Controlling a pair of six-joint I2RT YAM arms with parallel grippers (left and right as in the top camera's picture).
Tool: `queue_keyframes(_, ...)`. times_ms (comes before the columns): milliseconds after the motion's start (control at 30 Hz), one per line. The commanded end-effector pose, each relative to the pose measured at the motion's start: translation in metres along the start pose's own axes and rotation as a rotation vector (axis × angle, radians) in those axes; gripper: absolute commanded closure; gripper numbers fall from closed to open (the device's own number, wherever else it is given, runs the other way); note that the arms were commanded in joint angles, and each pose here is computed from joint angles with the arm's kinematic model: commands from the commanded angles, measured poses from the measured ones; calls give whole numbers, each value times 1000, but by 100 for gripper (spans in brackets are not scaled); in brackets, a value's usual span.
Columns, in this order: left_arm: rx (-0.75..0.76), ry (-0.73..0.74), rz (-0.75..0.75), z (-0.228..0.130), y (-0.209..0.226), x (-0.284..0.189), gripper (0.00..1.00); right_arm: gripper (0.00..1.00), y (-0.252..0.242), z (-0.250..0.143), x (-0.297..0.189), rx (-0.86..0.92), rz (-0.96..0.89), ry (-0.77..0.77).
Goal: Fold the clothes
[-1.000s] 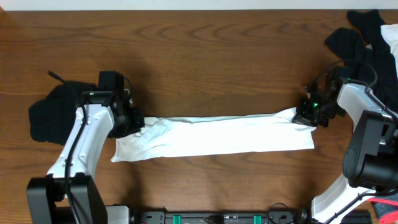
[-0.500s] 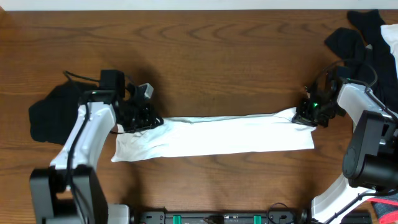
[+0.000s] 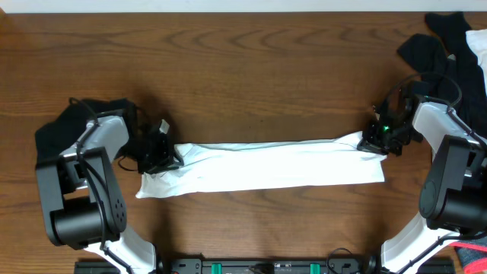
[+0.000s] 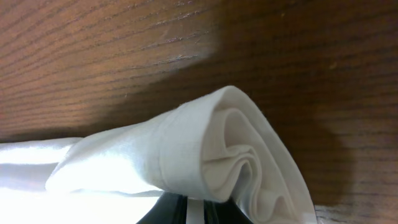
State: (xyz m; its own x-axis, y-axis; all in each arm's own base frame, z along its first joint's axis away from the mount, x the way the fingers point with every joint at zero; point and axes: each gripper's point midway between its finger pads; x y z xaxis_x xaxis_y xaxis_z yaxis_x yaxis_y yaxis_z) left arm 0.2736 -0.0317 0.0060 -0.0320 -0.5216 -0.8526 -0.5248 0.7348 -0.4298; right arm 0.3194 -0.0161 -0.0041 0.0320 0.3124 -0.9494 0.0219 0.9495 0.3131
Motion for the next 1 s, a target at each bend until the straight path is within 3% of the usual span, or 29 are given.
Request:
queue_keyframes(0,-44,-20,73,6,22,1,81,89,-23,-24,18,29,-108,107)
queue_keyframes(167,-43,-23,71,7,22,1,81,86,-22,-26,18,33,-105,118)
queue_keyframes(333,-44,-23,71,7,22,1,81,67,-30,-30,15,126,-105,119)
queue_keyframes(767,-45,-19,72,6,22,1,81,43,-51,-36,2,273,10,73)
queue_keyframes(967,-46,-20,72,6,22,1,81,31,-59,-42,1,291,-19,92)
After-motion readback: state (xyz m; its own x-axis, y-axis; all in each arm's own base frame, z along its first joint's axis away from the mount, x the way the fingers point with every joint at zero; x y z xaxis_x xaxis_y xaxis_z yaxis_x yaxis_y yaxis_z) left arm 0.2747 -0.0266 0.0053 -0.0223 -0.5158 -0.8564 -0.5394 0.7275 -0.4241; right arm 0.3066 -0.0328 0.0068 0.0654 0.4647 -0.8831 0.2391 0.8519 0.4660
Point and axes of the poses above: each gripper's point midway between its finger pads, its own x axis out along the fingers, its own y axis along the line the jaws close on, z = x × y, and after that the axes turned 15 degrees about -x, right-handed
